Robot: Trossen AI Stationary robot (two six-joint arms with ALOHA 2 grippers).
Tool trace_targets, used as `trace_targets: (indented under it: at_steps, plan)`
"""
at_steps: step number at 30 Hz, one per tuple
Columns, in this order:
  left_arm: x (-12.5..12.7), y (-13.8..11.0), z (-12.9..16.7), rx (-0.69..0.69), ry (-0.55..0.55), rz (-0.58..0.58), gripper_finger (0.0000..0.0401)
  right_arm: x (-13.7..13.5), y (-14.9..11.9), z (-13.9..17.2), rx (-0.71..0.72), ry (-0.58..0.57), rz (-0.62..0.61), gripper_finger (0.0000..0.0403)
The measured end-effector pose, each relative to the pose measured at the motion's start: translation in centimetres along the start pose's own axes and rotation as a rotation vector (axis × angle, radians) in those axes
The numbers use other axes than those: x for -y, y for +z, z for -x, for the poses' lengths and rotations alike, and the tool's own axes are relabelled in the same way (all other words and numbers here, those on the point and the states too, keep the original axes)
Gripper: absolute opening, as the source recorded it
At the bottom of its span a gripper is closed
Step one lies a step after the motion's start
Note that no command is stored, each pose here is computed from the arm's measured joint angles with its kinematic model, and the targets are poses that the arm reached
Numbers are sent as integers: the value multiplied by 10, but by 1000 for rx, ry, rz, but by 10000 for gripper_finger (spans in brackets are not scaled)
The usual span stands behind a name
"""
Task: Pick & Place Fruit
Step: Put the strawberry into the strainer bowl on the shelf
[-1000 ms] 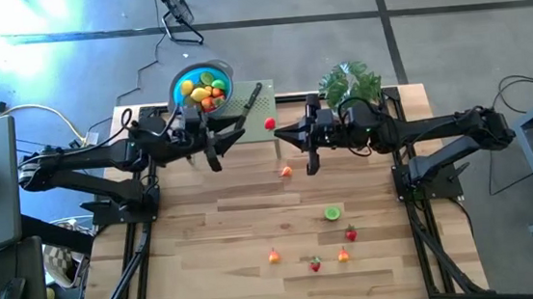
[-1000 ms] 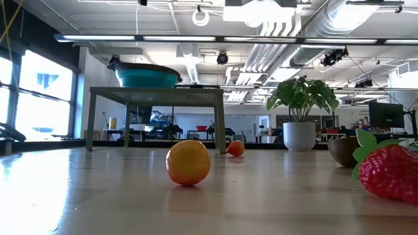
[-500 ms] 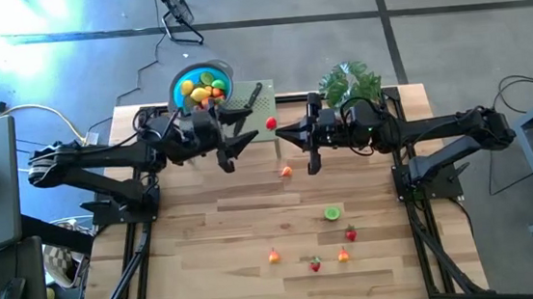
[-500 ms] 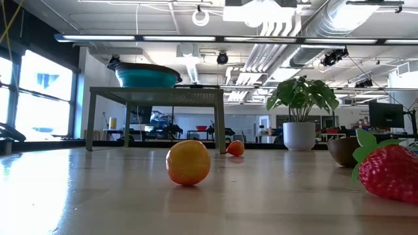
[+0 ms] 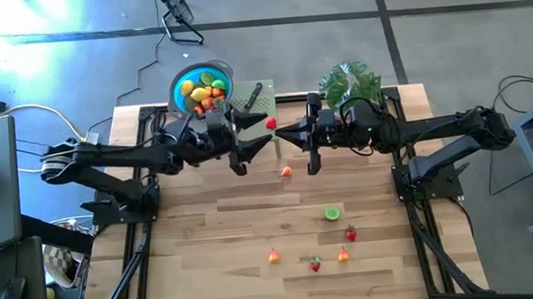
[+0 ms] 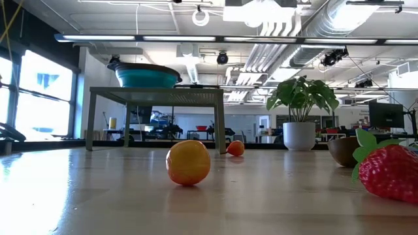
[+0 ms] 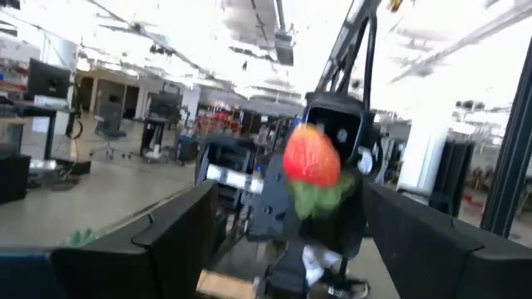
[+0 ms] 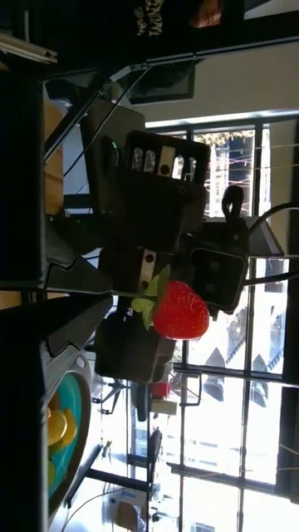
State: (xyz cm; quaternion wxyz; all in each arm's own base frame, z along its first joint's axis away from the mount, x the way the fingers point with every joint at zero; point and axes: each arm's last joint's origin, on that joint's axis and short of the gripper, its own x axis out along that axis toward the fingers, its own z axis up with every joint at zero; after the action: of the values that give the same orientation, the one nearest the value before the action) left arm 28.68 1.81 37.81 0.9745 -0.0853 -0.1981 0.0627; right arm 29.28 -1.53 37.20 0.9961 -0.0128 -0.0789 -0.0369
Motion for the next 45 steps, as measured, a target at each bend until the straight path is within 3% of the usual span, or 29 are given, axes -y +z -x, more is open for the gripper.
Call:
trace_targets:
  at_steps: [9,17,31,45]
  plan:
    - [4,8,-15,7,-32,-2,297,0,-2,0,-16,1,-2,3]
    - [6,4,-34,-77,-44,-7,297,0,-3,0,-36,3,-28,3]
    - [7,2,-36,-124,-55,5,296,0,-2,0,-22,-6,-29,3]
    - [7,13,-29,-135,-50,-15,209,3,5,12,-59,-81,-27,3]
